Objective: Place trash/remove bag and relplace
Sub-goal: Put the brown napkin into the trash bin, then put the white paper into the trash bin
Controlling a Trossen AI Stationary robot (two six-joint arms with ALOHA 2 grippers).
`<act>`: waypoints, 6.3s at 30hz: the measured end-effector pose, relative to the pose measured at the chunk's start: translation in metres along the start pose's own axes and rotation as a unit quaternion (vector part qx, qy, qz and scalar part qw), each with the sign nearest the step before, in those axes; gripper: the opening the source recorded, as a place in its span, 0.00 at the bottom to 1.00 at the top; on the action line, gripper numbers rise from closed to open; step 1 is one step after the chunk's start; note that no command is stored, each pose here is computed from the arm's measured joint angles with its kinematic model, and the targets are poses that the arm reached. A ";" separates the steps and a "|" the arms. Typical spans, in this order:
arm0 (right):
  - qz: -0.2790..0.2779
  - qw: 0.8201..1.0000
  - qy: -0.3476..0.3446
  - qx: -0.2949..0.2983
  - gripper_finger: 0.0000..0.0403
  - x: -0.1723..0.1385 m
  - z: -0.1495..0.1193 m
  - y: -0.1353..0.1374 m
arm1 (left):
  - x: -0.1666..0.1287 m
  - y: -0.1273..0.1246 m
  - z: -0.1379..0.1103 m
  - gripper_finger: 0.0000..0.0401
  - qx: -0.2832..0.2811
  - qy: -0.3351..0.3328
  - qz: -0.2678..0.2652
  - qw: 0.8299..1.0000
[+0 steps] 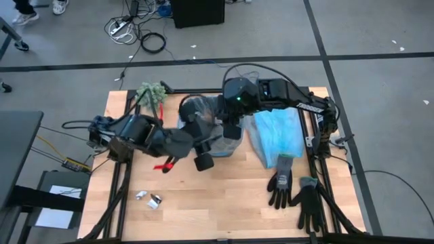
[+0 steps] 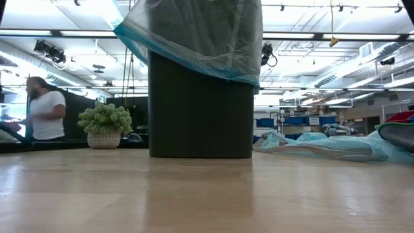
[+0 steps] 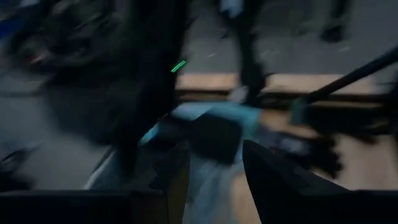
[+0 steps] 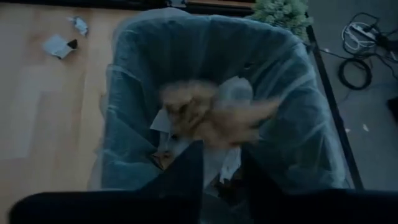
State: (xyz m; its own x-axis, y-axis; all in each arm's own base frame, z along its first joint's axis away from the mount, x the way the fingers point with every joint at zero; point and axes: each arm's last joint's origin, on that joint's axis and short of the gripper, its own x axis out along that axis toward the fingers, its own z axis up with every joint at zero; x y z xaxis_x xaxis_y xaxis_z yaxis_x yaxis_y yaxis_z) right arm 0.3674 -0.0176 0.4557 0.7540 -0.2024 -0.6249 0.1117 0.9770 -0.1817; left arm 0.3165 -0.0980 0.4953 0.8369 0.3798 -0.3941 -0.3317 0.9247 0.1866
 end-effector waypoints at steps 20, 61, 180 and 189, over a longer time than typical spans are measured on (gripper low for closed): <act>-0.056 0.998 -0.027 0.003 0.46 -0.057 -0.005 -0.015 | 0.016 0.034 0.042 0.40 -0.001 -0.164 -0.209 0.964; -0.187 0.977 0.001 0.104 0.46 -0.161 -0.050 -0.014 | 0.149 0.074 0.030 0.39 -0.078 -0.160 -0.374 0.910; 0.044 0.960 -0.225 0.160 0.46 -0.105 0.002 0.006 | -0.055 -0.057 -0.396 0.32 -0.124 0.534 -0.113 0.829; 0.047 0.949 -0.264 0.166 0.46 -0.109 0.008 0.005 | -0.048 -0.066 -0.411 0.32 -0.115 0.554 -0.054 0.822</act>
State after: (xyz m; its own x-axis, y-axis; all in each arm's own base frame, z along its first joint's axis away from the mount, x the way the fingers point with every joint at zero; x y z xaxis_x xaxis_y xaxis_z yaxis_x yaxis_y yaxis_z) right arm 0.2912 0.0094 0.5294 0.9803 -0.1364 -0.1428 0.1589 0.9742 0.1605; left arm 0.1195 -0.1662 0.1319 -0.0024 -0.0327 -0.9995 -0.4620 0.8864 -0.0279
